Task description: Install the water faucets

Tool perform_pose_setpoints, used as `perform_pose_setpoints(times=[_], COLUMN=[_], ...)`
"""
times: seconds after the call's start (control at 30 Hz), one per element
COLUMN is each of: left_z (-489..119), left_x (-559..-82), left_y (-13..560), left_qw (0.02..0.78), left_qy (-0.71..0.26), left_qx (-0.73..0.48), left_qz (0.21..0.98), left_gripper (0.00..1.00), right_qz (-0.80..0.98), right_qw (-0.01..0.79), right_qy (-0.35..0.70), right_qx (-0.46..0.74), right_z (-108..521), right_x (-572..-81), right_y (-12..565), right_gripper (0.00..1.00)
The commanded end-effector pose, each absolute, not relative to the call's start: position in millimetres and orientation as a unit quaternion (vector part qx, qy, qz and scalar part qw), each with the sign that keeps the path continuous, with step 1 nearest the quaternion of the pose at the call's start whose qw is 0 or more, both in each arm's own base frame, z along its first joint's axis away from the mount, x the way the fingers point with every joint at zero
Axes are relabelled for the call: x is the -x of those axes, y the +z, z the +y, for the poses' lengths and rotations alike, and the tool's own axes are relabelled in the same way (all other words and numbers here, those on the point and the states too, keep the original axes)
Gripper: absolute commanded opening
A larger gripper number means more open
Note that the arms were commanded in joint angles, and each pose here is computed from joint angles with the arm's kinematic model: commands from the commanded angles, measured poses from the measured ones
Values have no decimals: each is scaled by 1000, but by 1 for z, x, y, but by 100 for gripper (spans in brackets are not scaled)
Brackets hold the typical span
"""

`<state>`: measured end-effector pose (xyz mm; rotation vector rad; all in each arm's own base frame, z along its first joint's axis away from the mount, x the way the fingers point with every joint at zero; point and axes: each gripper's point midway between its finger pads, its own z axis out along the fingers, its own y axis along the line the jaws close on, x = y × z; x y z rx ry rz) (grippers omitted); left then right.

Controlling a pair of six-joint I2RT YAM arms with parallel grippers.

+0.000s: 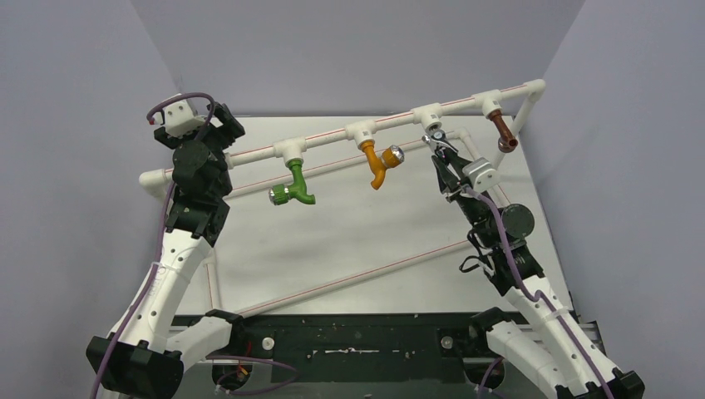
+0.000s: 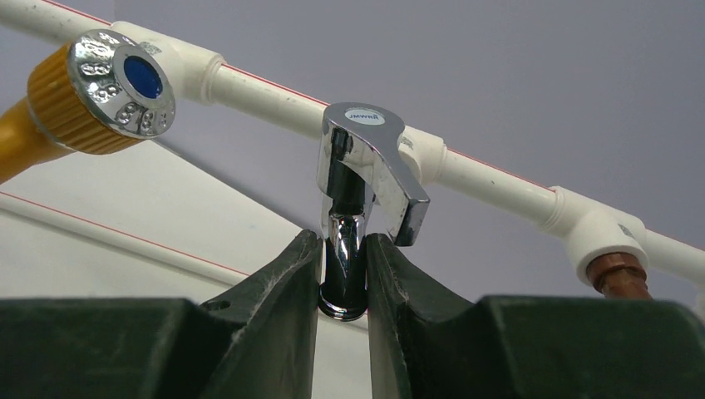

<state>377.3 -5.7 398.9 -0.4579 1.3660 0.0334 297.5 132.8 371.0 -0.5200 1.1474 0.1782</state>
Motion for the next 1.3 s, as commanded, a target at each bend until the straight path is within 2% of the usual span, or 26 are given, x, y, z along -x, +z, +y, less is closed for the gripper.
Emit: perform_pose_setpoints(times=[0.0,0.27,1.27], left_z=[-11,-12,-14], left_x=[-367,-368,-369], left_y=[267,266,265], left_qw=[609,608,607], left_qy=[92,91,88], left_qx=[151,149,146], left_qz=[773,774,776], left_gripper=[78,78,79], right_qz=[473,480,466], right_qw=[849,854,861], right_qy=[27,2,33], right_qx=[233,197,202], right_z=[123,107,121], right_x=[-294,-296,-303], right_y=[421,422,435], right_gripper=[0,0,0])
